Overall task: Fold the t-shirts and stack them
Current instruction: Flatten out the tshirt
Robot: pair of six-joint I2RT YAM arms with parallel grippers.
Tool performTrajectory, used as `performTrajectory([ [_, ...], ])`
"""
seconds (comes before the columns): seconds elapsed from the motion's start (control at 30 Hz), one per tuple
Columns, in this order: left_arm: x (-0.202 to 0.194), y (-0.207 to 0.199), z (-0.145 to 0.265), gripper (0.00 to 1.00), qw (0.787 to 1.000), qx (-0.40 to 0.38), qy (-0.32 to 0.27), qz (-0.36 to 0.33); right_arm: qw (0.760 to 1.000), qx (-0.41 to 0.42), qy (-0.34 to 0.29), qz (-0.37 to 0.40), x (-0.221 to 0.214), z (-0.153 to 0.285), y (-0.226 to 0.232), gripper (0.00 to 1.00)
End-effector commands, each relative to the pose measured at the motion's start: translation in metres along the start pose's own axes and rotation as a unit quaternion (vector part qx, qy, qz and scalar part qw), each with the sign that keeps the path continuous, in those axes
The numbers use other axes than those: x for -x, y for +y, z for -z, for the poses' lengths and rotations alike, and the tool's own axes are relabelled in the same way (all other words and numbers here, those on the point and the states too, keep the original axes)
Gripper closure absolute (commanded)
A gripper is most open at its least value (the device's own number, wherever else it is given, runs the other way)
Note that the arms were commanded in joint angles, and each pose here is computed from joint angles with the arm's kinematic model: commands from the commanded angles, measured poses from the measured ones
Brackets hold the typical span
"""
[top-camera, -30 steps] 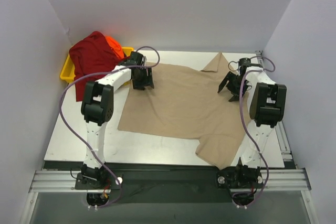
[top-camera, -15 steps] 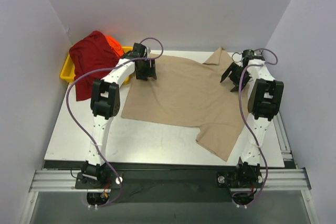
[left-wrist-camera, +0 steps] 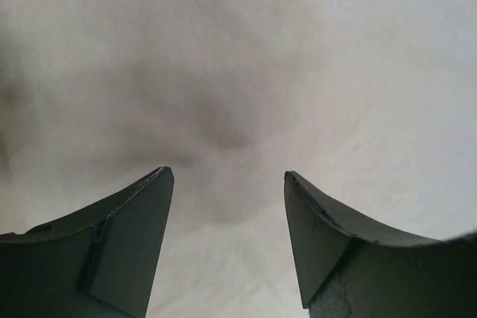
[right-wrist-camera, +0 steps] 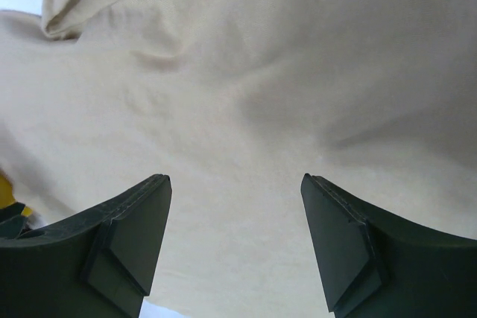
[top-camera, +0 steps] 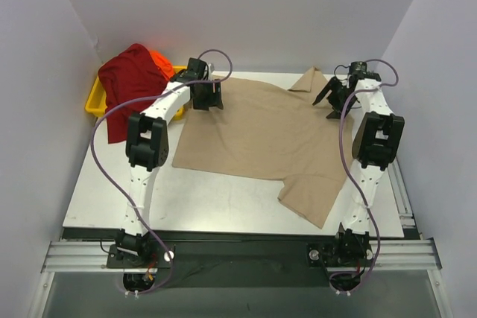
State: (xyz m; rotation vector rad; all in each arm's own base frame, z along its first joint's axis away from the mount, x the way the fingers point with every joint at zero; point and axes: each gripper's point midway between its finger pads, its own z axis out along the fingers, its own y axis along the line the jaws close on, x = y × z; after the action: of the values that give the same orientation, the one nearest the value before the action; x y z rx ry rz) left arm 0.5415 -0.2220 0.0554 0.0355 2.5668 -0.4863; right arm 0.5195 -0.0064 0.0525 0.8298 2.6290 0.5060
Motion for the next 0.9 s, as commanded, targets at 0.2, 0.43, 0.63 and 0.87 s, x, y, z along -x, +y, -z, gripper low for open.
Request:
performTrajectory([
  [0.2, -0.015, 0.006, 0.11, 0.31, 0.996, 0.045, -0.076, -0.021, 0.998, 0.03, -0.023, 0.049, -0.031, 0.083, 0.027, 0.28],
  [0.43, -0.101, 0.062, 0.144, 0.38, 0.989, 0.134, -0.054, 0.039, 0.999, 0.02, -0.003, 0.05, -0.084, 0.09, 0.006, 0.28],
  [0.63, -0.135, 0.099, 0.161, 0.4, 0.98, 0.177, -0.05, 0.076, 0.999, 0.007, 0.017, 0.048, -0.125, 0.094, -0.019, 0.29],
  [0.87, -0.162, 0.121, 0.155, 0.46, 0.975, 0.202, -0.013, 0.086, 0.999, -0.006, 0.023, 0.047, -0.154, 0.101, -0.039, 0.29],
])
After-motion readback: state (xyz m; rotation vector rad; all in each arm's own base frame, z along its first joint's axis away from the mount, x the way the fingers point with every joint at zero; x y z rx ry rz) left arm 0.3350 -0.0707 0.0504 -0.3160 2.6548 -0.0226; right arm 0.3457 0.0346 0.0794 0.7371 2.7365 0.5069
